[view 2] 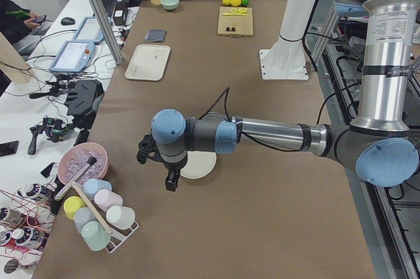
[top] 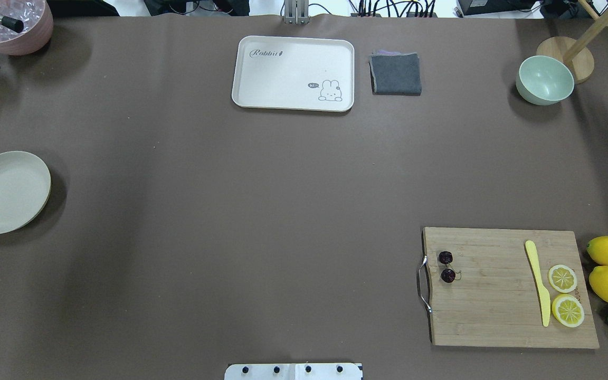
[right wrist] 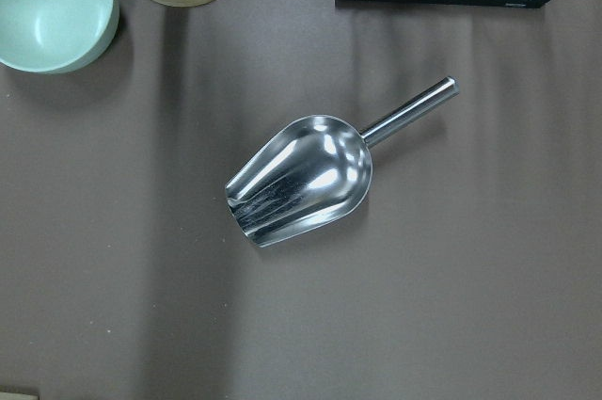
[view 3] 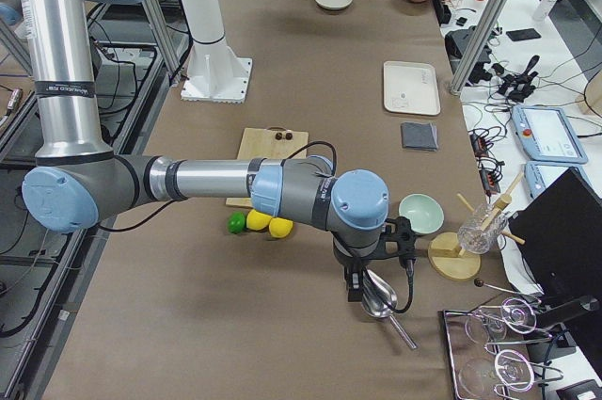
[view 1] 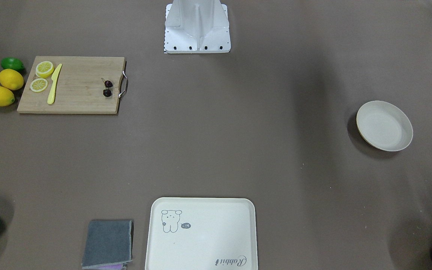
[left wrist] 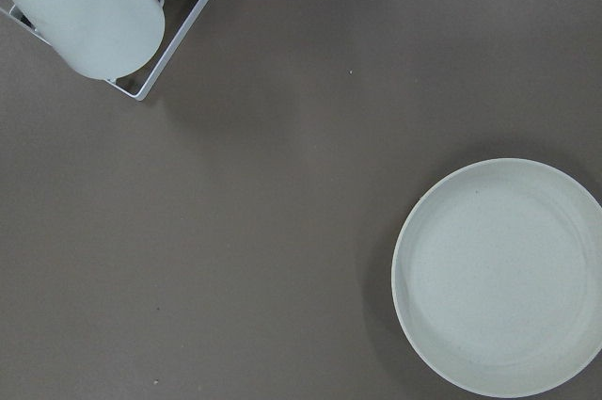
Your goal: Place red cherry on plate
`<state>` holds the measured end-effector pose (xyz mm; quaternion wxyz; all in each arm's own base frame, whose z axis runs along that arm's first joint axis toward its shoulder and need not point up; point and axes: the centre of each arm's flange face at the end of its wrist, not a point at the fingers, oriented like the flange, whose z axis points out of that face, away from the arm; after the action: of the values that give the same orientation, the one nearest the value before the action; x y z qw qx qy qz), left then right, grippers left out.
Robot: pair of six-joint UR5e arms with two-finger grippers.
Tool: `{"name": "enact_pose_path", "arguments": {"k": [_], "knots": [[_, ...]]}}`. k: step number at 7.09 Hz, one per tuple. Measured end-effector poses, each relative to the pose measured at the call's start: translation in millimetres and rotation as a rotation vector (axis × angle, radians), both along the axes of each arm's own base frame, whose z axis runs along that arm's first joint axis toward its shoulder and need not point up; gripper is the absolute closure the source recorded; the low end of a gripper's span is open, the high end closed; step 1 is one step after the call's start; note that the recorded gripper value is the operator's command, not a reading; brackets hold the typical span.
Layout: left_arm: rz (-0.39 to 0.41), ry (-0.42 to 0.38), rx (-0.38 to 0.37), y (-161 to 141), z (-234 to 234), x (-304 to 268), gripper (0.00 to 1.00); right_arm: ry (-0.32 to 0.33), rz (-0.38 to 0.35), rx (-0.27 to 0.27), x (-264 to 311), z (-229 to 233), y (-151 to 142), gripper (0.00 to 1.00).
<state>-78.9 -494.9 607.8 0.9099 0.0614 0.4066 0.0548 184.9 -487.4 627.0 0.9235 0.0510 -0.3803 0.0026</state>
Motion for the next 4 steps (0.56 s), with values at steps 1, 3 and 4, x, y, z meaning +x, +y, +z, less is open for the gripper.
{"name": "enact_pose_path", "arguments": {"k": [1,3,4], "knots": [[0.000,0.001,0.001,-1.1,-0.6,0.0,0.02,0.003,0.014,-0.003,7.0,1.8,5.3,0.00],[0.005,0.003,0.003,-3.7,-2.7,2.9,0.02,0.006,0.042,-0.010,20.5,4.7,16.1,0.00],[0.017,0.003,-0.008,-6.7,2.8,8.9,0.02,0.004,0.053,-0.015,24.5,6.7,20.5,0.00]]}}
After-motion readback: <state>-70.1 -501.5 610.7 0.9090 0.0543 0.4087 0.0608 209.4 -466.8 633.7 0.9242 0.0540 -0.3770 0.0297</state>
